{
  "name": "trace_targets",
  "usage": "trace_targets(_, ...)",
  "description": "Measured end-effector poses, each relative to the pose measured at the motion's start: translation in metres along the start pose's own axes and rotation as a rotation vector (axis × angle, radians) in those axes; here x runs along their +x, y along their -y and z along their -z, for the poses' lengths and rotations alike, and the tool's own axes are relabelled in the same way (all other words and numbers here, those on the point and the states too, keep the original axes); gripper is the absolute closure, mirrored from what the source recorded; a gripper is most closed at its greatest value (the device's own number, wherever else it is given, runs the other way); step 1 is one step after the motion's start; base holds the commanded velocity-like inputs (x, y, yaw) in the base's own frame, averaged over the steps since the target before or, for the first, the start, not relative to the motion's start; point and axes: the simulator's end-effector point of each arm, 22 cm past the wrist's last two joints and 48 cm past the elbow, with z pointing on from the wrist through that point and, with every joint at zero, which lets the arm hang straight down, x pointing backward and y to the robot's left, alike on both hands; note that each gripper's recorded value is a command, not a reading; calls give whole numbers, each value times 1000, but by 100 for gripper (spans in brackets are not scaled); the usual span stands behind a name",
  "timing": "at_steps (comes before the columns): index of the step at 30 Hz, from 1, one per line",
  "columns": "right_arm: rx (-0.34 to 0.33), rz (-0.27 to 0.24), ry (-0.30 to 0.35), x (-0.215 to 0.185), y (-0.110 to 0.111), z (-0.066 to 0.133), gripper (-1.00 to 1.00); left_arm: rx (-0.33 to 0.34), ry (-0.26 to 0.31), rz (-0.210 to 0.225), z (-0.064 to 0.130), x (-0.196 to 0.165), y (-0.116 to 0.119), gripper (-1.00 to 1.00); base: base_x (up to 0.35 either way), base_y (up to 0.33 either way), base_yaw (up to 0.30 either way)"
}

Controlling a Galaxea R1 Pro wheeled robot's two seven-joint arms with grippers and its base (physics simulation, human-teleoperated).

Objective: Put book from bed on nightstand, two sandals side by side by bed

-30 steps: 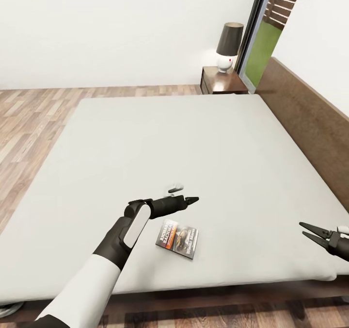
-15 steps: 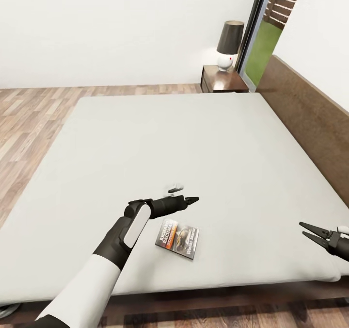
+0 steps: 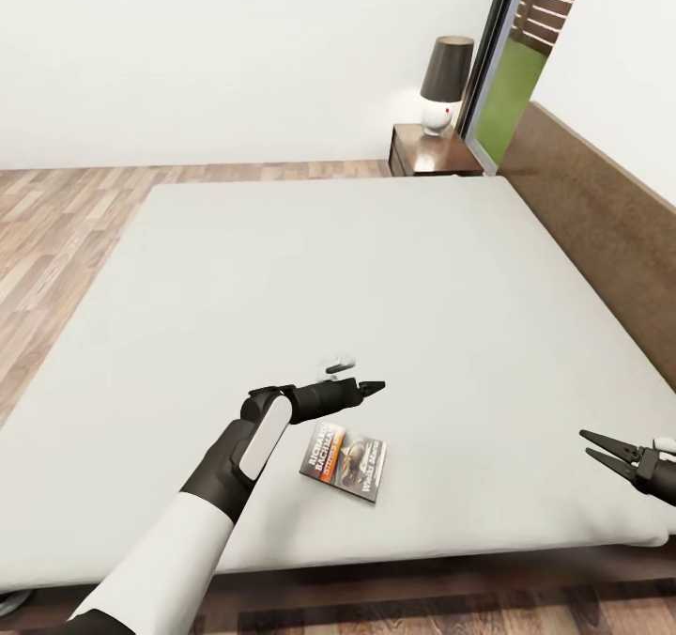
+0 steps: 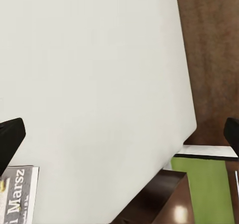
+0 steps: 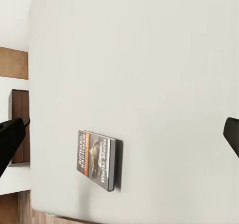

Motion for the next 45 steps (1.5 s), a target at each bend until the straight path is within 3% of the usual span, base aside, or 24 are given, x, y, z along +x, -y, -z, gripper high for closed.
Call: trace_targets(45,-1,2,1,18,46,-29,-100,2,0,0,-30,21,-45,-100,0,0,0)
